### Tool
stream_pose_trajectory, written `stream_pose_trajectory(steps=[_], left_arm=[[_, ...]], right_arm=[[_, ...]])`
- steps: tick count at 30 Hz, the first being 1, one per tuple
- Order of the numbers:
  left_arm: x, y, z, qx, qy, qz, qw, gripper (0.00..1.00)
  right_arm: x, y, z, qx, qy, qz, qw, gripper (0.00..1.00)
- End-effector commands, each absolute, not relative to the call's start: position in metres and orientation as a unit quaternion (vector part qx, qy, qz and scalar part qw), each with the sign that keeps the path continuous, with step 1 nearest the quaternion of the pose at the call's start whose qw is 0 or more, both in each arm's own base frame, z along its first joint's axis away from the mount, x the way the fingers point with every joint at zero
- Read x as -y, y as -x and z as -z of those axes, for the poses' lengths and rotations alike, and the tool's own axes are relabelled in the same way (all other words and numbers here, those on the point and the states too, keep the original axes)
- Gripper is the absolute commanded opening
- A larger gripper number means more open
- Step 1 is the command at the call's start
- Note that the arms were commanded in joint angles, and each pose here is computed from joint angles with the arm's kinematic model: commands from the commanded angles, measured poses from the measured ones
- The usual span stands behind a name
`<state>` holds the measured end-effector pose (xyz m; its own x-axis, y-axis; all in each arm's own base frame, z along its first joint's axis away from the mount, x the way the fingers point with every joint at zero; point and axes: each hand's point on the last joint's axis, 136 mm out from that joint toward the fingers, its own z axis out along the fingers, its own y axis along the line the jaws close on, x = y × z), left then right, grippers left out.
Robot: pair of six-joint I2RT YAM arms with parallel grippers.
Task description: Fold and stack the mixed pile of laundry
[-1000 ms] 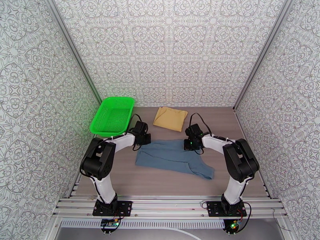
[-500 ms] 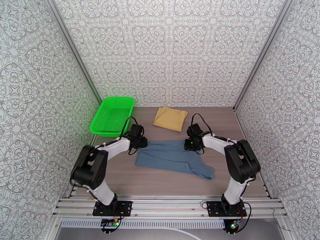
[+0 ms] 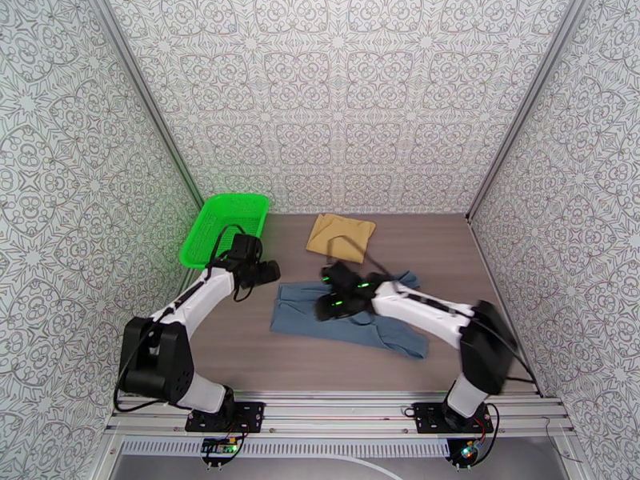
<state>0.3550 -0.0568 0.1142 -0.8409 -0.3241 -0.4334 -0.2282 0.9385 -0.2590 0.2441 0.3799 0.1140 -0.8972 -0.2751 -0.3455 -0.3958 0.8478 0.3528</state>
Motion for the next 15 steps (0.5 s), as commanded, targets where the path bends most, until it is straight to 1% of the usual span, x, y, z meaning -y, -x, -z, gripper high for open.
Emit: stream_pose_trajectory(steps=[1,3,5,9,15], left_arm=[[0.02,-0.328,-0.147,-0.933,0.221,0.094,0.268,0.7],[0.002,-0.312,-0.161,-0.923,0.248,0.089,0.281,0.7],[-0.007,-0.3,-0.17,-0.918,0.258,0.091,0.286,0.7],[-0.011,-0.285,-0.177,-0.917,0.265,0.09,0.286,0.7],[0.004,-0.286,-0.188,-0.9,0.281,0.131,0.306,0.69]], right_arm=[[-0.425,-0.234,-0.11,-0.953,0.174,-0.216,0.126,0.59],[-0.432,-0.234,-0.101,-0.958,0.171,-0.196,0.121,0.58],[-0.422,-0.236,-0.092,-0.964,0.154,-0.177,0.123,0.56],[-0.373,-0.245,-0.079,-0.976,0.104,-0.142,0.131,0.54],[-0.297,-0.268,-0.055,-0.987,0.05,-0.08,0.133,0.52]])
